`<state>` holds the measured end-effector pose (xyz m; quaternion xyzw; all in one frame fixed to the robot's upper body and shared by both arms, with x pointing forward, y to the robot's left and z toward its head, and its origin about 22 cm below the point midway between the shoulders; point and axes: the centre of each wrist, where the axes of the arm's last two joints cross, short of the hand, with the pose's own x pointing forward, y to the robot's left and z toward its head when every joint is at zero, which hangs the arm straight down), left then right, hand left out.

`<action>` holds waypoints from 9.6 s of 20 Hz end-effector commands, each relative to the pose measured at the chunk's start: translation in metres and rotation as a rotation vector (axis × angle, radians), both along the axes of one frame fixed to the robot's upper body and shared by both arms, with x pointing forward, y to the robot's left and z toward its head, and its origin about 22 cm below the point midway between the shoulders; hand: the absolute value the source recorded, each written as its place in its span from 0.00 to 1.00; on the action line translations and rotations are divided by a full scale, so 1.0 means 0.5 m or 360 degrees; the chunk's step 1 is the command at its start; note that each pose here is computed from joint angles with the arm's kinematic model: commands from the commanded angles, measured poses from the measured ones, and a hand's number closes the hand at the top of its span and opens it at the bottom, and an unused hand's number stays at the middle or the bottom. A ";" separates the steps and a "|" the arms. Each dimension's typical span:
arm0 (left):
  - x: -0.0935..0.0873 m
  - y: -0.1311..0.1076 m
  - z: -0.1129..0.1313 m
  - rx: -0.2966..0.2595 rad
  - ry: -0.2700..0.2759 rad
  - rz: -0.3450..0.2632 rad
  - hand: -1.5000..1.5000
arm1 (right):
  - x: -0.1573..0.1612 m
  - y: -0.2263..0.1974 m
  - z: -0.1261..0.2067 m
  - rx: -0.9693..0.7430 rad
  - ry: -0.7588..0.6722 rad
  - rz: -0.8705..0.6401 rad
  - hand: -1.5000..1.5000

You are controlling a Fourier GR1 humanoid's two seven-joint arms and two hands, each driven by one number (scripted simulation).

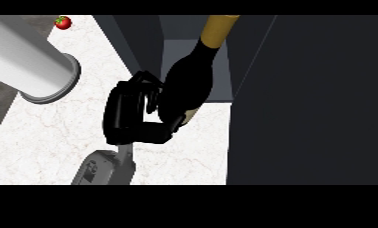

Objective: Pick up the wine, place it into the cabinet and close the cabinet

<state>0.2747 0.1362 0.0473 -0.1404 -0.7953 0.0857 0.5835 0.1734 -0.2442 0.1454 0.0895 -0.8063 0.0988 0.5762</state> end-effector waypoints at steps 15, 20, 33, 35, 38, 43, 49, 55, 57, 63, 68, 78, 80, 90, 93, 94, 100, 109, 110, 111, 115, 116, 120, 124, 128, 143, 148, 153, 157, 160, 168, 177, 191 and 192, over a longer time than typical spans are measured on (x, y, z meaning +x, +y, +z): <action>0.055 -0.120 -0.080 0.0213 0.0128 0.0090 1.00 | 0.024 0.013 -0.001 -0.0010 -0.0017 0.0001 0.00; 0.090 -0.119 -0.081 0.0240 0.0166 0.0145 1.00 | -0.002 0.000 0.031 0.0008 -0.0033 0.0027 0.00; 0.082 -0.056 -0.199 0.0095 0.0280 0.0152 1.00 | 0.023 -0.026 0.011 0.0011 0.0014 0.0001 0.00; 0.107 -0.080 -0.180 0.0022 0.0271 0.0132 1.00 | 0.012 -0.033 0.012 0.0008 0.0021 0.0030 0.00; 0.135 -0.051 -0.192 -0.0005 0.0298 0.0119 1.00 | 0.004 0.006 0.004 0.0037 0.0009 0.0025 0.00; 0.143 -0.079 -0.186 0.0045 0.0322 0.0058 1.00 | 0.007 -0.017 0.011 0.0008 0.0003 0.0004 0.00; 0.190 -0.093 -0.143 0.0017 0.0322 0.0079 1.00 | 0.008 -0.035 0.000 0.0025 0.0001 0.0039 0.00; 0.212 -0.098 -0.129 -0.0030 0.0301 0.0096 1.00 | 0.001 0.001 0.014 0.0030 0.0019 0.0091 0.00; 0.189 -0.072 -0.179 -0.0030 0.0292 0.0072 1.00 | 0.022 -0.023 -0.027 0.0026 0.0010 0.0059 0.00; 0.245 -0.091 -0.106 -0.0015 0.0345 0.0100 1.00 | 0.007 -0.017 -0.009 0.0037 0.0014 0.0046 0.00; 0.239 -0.066 -0.138 0.0071 0.0433 0.0177 1.00 | 0.019 -0.003 -0.016 0.0016 -0.0012 0.0049 0.00; 0.222 -0.031 -0.182 0.0031 0.0368 0.0288 1.00 | 0.007 -0.008 0.000 0.0035 -0.0038 0.0060 0.00; 0.234 -0.044 -0.159 -0.0028 0.0317 0.0379 1.00 | 0.002 0.009 0.000 0.0039 -0.0026 0.0076 0.00; 0.243 -0.039 -0.143 0.0019 0.0071 0.0341 0.00 | 0.011 -0.014 -0.009 -0.0002 -0.0036 0.0012 0.00; 0.227 -0.053 -0.157 0.0013 0.0063 0.0300 0.00 | 0.012 -0.008 0.018 0.0006 0.0007 0.0036 0.00; 0.240 -0.009 -0.148 -0.0003 0.0046 0.0315 0.00 | -0.008 -0.021 -0.001 -0.0007 -0.0003 0.0045 0.00; 0.206 -0.026 -0.170 0.0072 0.0008 0.0268 0.00 | 0.010 -0.031 0.012 -0.0017 -0.0019 0.0037 0.00; 0.095 -0.041 -0.137 0.0110 0.0029 -0.0113 0.00 | 0.004 -0.011 0.026 -0.0013 0.0008 -0.0004 0.00; 0.070 -0.084 -0.119 0.0063 0.0015 -0.0129 0.00 | -0.001 0.023 0.016 -0.0033 0.0000 0.0005 0.00; 0.048 -0.076 -0.113 0.0079 0.0011 -0.0163 0.00 | -0.003 0.012 0.019 -0.0017 -0.0010 0.0004 0.00; 0.009 -0.008 -0.052 0.0060 -0.0011 -0.0182 0.00 | -0.015 -0.007 0.034 -0.0009 -0.0038 0.0041 0.00; -0.024 -0.033 -0.025 0.0062 -0.0021 -0.0197 0.00 | 0.004 0.003 0.026 0.0008 0.0004 -0.0008 0.00; -0.094 -0.003 -0.010 0.0063 -0.0048 -0.0137 0.00 | 0.004 0.003 0.051 0.0005 -0.0029 0.0009 0.00; -0.123 -0.003 0.018 0.0021 -0.0042 -0.0170 0.00 | 0.022 -0.017 0.004 -0.0066 -0.0043 0.0069 0.00; -0.161 0.042 0.058 0.0030 -0.0037 -0.0120 0.00 | -0.012 -0.025 0.013 -0.0272 0.0003 0.0196 1.00; -0.271 0.224 0.036 0.0051 -0.0081 0.0216 0.00 | -0.106 0.091 0.048 -0.0276 0.0157 0.0863 1.00; -0.307 0.295 0.086 0.0059 -0.0082 0.0202 0.00 | -0.113 0.167 0.065 -0.0281 0.0165 0.0872 1.00; -0.352 0.342 0.096 0.0098 -0.0070 0.0193 0.00 | -0.101 0.225 0.073 -0.0325 0.0104 0.0863 1.00; -0.347 0.411 0.095 0.0132 -0.0095 0.0202 0.00 | -0.079 0.308 0.069 -0.0395 0.0012 0.0863 1.00; -0.359 0.402 0.121 0.0124 -0.0108 0.0148 0.00 | -0.069 0.359 0.069 -0.0476 -0.0050 0.0784 1.00; -0.393 0.438 0.120 0.0102 -0.0115 0.0133 0.00 | 0.041 0.436 0.126 -0.0435 -0.0022 0.0624 1.00; -0.360 0.469 0.152 0.0096 -0.0091 0.0122 0.00 | 0.206 0.469 0.153 -0.0473 -0.0031 0.0459 1.00; -0.305 0.372 0.149 0.0061 0.0007 -0.0007 0.00 | 0.393 0.382 0.125 -0.0558 -0.0036 0.0313 1.00; -0.305 0.371 0.108 0.0074 0.0017 -0.0035 0.00 | 0.409 0.396 0.127 -0.0555 -0.0038 0.0296 1.00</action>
